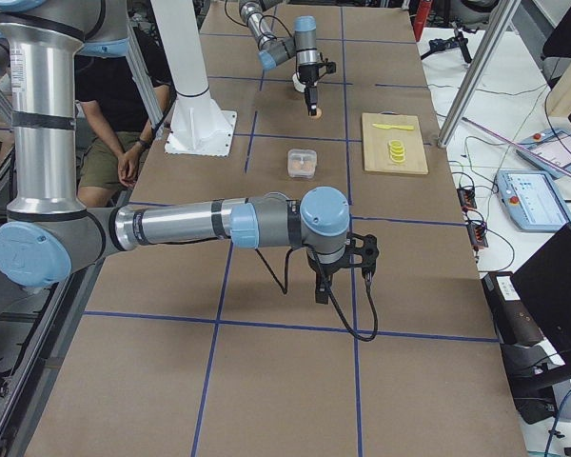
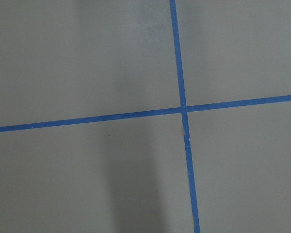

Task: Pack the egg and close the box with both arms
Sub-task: 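Carry the egg with the left gripper over the empty carton cup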

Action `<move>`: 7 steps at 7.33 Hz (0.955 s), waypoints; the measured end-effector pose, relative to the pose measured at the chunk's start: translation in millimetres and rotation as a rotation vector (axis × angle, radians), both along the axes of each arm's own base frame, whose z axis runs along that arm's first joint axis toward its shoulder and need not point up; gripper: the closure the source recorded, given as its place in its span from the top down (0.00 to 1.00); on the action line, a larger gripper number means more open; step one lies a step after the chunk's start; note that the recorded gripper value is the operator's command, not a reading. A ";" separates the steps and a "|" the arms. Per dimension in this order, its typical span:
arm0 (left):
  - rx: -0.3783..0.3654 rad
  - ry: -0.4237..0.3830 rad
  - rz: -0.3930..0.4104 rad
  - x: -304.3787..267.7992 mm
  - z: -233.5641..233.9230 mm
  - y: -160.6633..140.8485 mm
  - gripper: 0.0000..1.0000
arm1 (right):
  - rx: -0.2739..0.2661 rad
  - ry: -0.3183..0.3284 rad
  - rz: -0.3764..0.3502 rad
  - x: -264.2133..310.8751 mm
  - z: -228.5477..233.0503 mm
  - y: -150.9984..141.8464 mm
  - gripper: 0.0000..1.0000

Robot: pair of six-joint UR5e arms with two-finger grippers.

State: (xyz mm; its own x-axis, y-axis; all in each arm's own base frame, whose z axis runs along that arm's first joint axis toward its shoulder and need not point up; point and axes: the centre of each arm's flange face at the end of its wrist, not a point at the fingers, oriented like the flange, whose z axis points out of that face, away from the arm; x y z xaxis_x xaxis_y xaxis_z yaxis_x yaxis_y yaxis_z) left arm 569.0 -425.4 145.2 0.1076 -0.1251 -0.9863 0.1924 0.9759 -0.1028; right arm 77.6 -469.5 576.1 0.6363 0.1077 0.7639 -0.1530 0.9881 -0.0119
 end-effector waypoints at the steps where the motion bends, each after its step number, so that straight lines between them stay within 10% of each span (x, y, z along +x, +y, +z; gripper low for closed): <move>1: 0.013 0.017 -0.012 37.0 -19.3 16.2 0.00 | 0.001 0.000 0.000 0.0 -0.3 0.0 1.00; 4: 0.032 0.038 -0.044 104.6 -33.7 39.5 0.00 | 0.003 -0.001 0.000 -0.1 -1.9 0.6 1.00; 6: 0.032 0.035 -0.042 112.4 -31.3 43.9 0.99 | 0.001 -0.001 0.000 -0.1 -0.8 0.7 1.00; 7: 0.033 0.031 -0.042 112.9 -29.0 43.7 1.00 | 0.000 -0.001 0.000 -0.1 -0.2 0.7 1.00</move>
